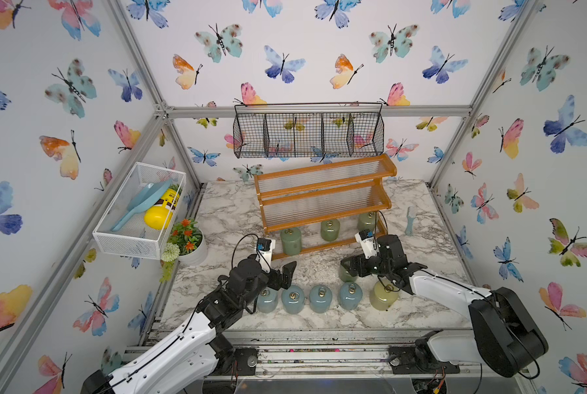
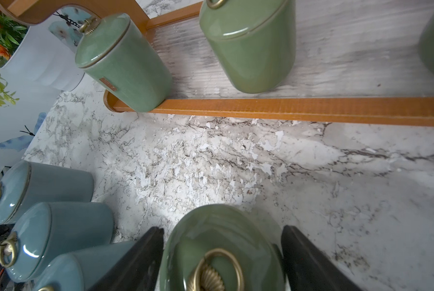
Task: Remove the tea canisters from the shelf
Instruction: Place the tea canister at the center of the board.
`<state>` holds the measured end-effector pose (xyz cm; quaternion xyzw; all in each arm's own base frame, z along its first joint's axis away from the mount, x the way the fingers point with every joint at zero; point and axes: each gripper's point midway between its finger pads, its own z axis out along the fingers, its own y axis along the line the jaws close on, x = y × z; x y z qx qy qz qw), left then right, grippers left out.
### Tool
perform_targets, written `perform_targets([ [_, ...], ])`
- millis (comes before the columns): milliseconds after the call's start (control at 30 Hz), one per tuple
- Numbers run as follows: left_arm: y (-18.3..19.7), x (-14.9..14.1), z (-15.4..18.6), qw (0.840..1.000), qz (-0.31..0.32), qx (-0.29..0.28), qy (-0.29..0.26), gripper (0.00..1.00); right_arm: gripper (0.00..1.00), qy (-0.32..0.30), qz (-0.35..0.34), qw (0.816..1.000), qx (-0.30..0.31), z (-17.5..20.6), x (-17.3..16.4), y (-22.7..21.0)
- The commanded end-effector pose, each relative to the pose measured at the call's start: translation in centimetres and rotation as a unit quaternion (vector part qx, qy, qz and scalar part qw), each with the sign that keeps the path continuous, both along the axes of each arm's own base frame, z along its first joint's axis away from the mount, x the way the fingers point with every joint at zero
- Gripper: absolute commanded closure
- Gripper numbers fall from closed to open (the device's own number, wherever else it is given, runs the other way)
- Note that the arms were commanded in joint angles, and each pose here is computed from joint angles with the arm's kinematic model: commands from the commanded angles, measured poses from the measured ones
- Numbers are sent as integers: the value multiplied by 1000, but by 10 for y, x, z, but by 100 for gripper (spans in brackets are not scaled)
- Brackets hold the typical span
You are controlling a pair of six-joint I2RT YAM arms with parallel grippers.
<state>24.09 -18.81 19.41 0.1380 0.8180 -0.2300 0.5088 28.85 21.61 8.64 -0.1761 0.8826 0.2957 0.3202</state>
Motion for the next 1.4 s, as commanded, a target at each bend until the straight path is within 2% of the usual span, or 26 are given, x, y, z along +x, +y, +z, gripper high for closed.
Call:
perform_targets([
  [0, -1, 1, -2, 1000, 4, -6, 1, 2, 21, 13, 15, 1000, 12, -4, -7, 7],
  [400, -9, 2, -11, 1000, -7, -10, 16, 2, 23, 19, 23, 999, 20, -7, -8, 17],
  [667, -9, 8, -22, 999, 8, -2, 34, 2, 19, -4, 4, 1000, 3, 7, 4, 12],
  [1033, -5, 34, -36, 994, 76, 34, 69, 2, 13, -52, -16, 999, 5, 48, 19, 9],
  [1367, -21, 63, -46, 987, 95, 78, 106, 1, 10, -79, -29, 996, 5, 68, 20, 2],
])
